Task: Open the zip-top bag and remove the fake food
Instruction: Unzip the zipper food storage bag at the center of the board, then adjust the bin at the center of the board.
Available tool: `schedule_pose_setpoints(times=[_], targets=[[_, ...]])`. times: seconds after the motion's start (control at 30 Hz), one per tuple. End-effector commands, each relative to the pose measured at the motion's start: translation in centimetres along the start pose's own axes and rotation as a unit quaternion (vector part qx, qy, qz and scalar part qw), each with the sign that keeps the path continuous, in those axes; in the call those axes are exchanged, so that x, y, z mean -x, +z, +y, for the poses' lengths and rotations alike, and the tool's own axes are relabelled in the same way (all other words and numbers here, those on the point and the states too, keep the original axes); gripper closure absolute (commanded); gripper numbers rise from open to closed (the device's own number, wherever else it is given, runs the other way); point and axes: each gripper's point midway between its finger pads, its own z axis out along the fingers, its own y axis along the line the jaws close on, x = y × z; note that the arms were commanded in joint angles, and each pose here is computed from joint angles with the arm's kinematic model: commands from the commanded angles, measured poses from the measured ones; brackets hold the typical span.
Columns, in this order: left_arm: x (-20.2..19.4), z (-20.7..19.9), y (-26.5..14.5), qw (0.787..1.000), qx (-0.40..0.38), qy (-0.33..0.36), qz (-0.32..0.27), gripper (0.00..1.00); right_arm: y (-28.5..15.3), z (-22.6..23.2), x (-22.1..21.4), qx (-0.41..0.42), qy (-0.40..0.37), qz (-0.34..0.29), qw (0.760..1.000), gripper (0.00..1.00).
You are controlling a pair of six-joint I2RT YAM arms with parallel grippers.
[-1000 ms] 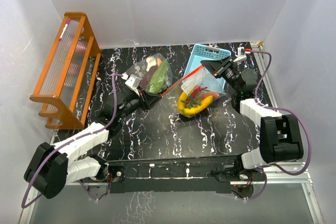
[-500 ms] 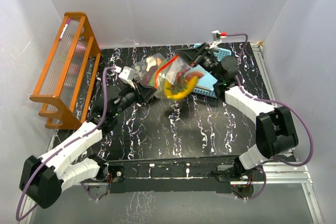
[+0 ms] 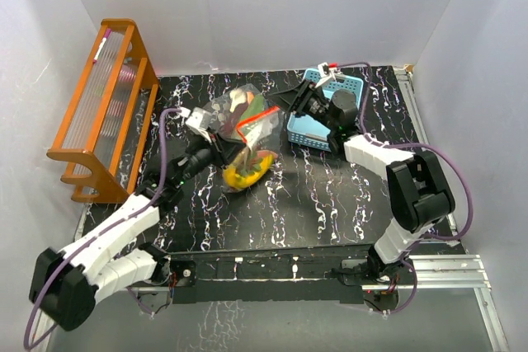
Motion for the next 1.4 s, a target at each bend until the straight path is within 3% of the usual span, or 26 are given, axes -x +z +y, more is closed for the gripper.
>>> schedule_pose_setpoints(times=[0.0, 0.13, 0.23, 0.37, 0.47, 0.6, 0.73, 0.9, 1.03, 1.37], targets=[[-4.4, -0.2, 1.5, 0.998, -0.037, -0.038, 0.047, 1.0, -3.2, -0.3, 2.2, -0.042, -0.052, -0.026, 0.997, 0.4], [-7.2, -0.5, 2.1, 0.996, -0.041, -0.017, 0.071, 1.0, -6.4, -1.1, 3.2, -0.129, -0.096, -0.038, 0.986, 0.37], [-8.4, -0.5, 2.4, 0.995, -0.043, -0.018, 0.085, 1.0, -7.9, -0.1, 3.9, -0.149, -0.124, -0.04, 0.98, 0.49], [-8.4, -1.1, 3.1, 0.995, -0.06, -0.021, 0.082, 1.0, -8.3, 1.3, 2.6, -0.123, -0.12, -0.009, 0.985, 0.77], [-8.1, -1.9, 3.5, 0.993, -0.078, -0.024, 0.081, 1.0, -7.7, 1.4, 0.1, -0.107, -0.104, 0.022, 0.989, 0.87], [-7.1, -4.6, 2.9, 0.987, -0.139, -0.017, 0.072, 1.0, -7.4, -0.3, -2.0, -0.133, -0.099, 0.034, 0.986, 0.88], [-6.7, -5.8, 2.0, 0.984, -0.16, -0.01, 0.08, 1.0, -8.6, -4.7, 0.1, -0.234, -0.098, -0.012, 0.967, 0.79], [-7.2, -5.3, 1.7, 0.985, -0.148, -0.002, 0.088, 1.0, -11.6, -11.9, 2.8, -0.311, -0.036, -0.04, 0.949, 0.79], [-7.2, -5.1, 1.7, 0.986, -0.144, 0.004, 0.088, 1.0, -13.7, -17.1, 3.4, -0.389, -0.036, -0.021, 0.92, 0.68], [-7.8, -4.5, 1.9, 0.986, -0.135, 0.015, 0.093, 1.0, -17.7, -22.5, 4.7, -0.528, -0.075, 0.017, 0.846, 0.68]])
